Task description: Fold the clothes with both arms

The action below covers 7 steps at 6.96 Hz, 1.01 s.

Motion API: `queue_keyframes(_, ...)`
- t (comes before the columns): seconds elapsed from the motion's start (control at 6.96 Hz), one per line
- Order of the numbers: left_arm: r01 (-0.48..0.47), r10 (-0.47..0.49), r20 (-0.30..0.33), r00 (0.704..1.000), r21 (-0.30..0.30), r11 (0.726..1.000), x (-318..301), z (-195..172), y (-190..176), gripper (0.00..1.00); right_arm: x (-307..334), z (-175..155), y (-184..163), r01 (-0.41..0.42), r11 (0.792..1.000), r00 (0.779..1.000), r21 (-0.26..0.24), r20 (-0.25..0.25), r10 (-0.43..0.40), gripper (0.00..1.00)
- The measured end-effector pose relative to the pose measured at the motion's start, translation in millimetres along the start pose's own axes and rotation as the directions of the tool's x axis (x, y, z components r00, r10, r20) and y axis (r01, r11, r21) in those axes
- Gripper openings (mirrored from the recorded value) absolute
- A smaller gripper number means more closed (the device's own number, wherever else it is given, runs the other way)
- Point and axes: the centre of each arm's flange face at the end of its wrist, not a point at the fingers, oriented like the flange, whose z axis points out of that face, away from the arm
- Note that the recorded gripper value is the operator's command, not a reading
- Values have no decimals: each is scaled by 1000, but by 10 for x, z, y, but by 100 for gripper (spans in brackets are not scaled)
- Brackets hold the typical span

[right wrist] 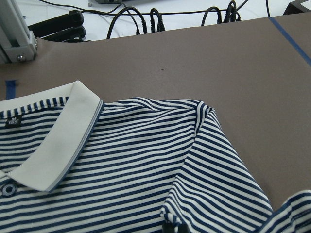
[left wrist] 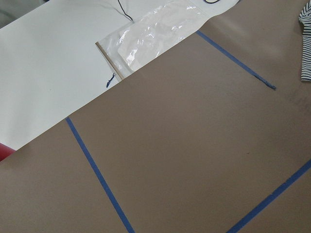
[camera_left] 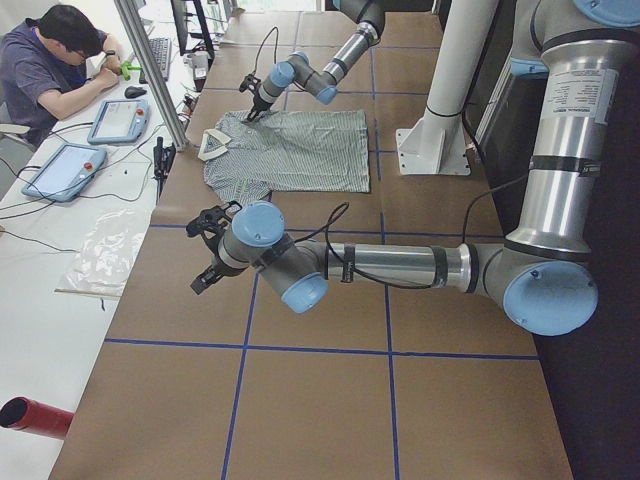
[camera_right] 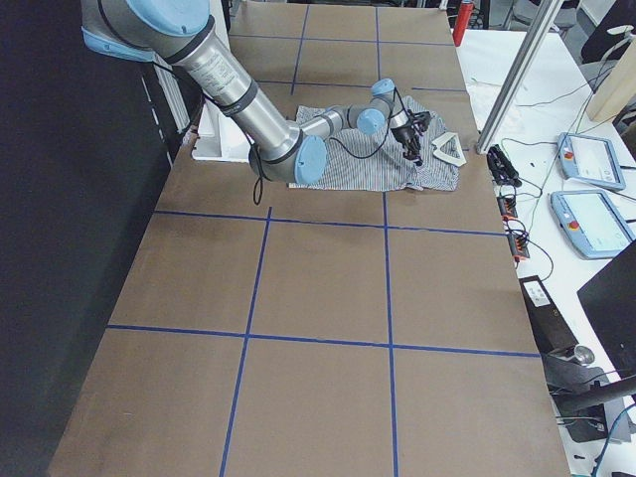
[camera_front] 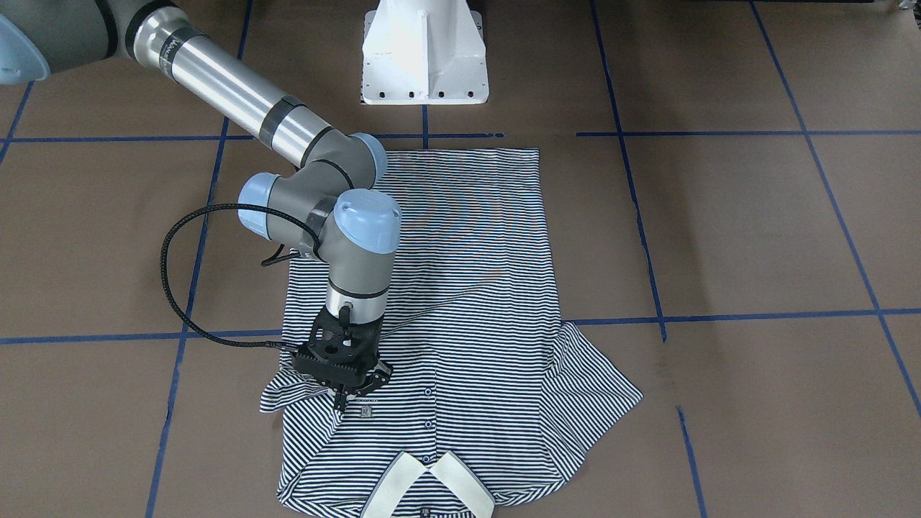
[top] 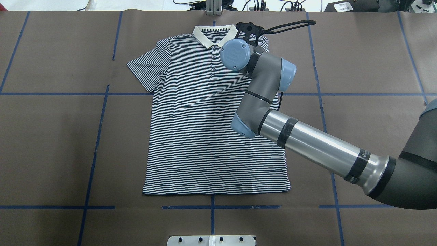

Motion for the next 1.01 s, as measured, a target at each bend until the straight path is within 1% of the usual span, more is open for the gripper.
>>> queue_keyframes(0.14, -1, 1, 0, 1000, 0, 1000, 0, 0, 2, 100, -88, -15, 16, -20, 1000, 1000, 4, -2, 20, 0)
queue_keyframes(0.29, -1, 1, 0, 1000, 0, 1000, 1, 0, 10, 100, -150, -22, 58, -40, 999, 999, 12, -5, 40, 45)
queue_keyframes(0.43, 0, 0, 0, 1000, -1, 1000, 1, 0, 18, 100, -180, -28, 99, -51, 999, 999, 20, -6, 51, 75)
queue_keyframes(0.57, 0, 0, 0, 1000, -2, 1000, 0, 0, 27, 100, -199, -37, 121, -54, 998, 999, 25, -5, 54, 99)
queue_keyframes(0.86, -1, 1, 0, 1000, -3, 1000, 1, 0, 41, 100, -309, -142, 87, -50, 998, 999, 31, 10, 50, 100)
queue_keyframes(1.01, -1, 1, 0, 1000, -3, 1000, 3, -1, 43, 100, -350, -199, 15, -25, 1000, 999, 12, 22, 24, 100)
